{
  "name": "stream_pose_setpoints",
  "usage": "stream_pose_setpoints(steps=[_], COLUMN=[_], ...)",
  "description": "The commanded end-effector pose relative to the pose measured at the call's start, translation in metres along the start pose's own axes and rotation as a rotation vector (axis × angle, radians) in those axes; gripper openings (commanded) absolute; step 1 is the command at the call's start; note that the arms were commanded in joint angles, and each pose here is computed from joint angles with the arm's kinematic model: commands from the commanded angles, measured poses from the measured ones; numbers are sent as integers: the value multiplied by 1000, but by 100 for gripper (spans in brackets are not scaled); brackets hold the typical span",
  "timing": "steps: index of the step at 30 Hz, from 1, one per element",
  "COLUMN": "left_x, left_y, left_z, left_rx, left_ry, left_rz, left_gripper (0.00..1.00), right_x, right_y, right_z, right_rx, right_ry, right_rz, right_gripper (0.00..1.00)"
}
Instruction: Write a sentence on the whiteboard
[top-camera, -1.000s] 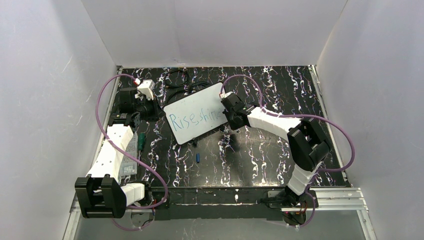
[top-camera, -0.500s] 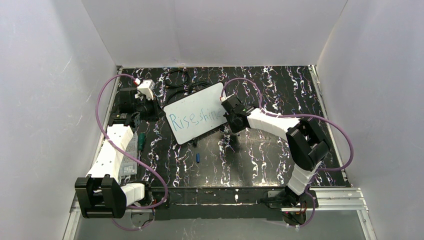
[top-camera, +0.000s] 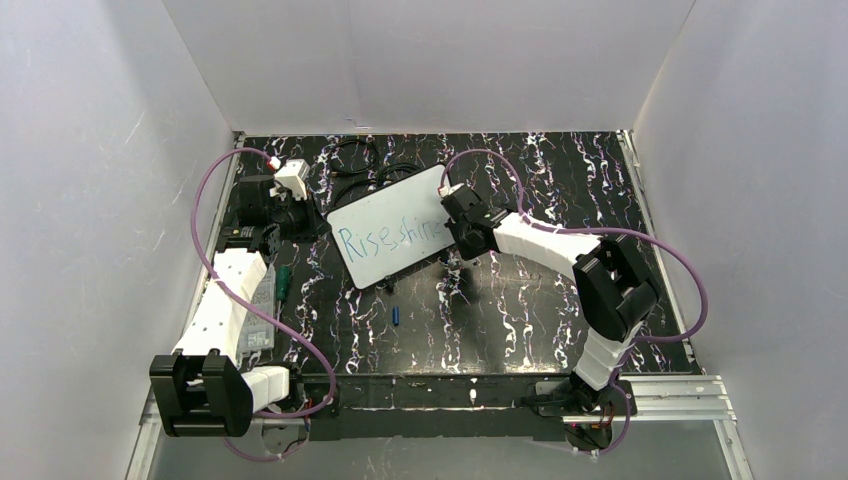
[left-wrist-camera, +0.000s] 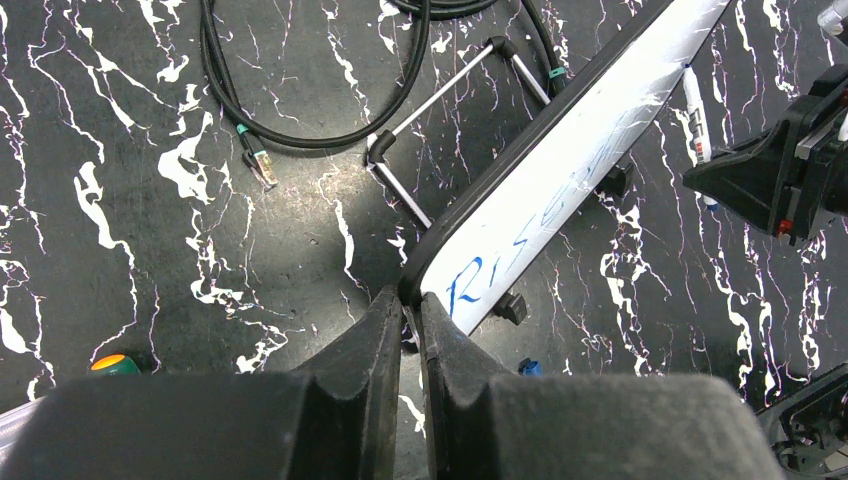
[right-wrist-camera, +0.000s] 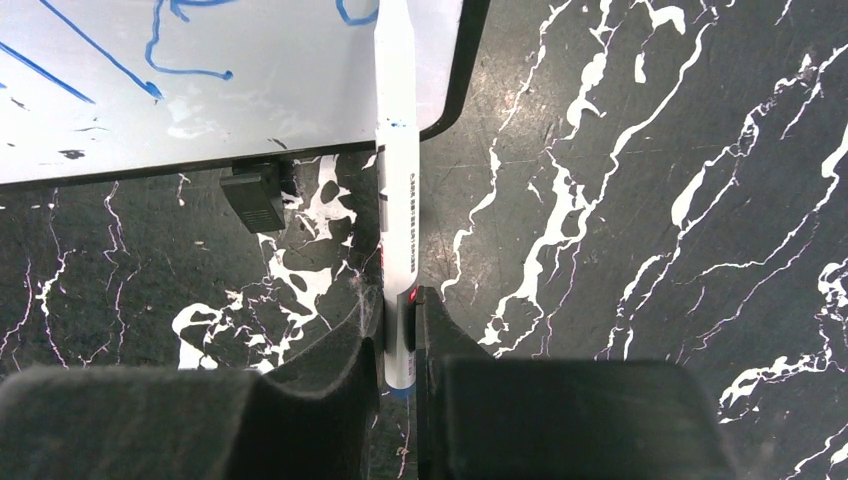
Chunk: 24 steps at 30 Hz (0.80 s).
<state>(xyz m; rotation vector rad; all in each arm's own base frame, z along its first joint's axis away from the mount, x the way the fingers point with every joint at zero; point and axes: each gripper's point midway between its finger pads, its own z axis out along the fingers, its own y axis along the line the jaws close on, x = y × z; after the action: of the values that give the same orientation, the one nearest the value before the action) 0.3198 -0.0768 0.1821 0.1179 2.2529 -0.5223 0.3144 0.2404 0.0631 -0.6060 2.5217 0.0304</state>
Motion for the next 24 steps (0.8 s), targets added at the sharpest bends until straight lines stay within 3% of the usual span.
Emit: stream_pose_setpoints(steps=[1,24], left_x=[-8,-8], left_y=[-4,-4], left_z=[-9,-10], left_rx=[4,3], left_ry=[-40,-45], left_rz=[25,28], left_gripper=[0,0], right_x=[-20,-13], right_y=[-5,-9], right_z=[-1,7], right_rx=[27,33], right_ry=[-44,-15], right_rz=[1,8], right_gripper=[1,1])
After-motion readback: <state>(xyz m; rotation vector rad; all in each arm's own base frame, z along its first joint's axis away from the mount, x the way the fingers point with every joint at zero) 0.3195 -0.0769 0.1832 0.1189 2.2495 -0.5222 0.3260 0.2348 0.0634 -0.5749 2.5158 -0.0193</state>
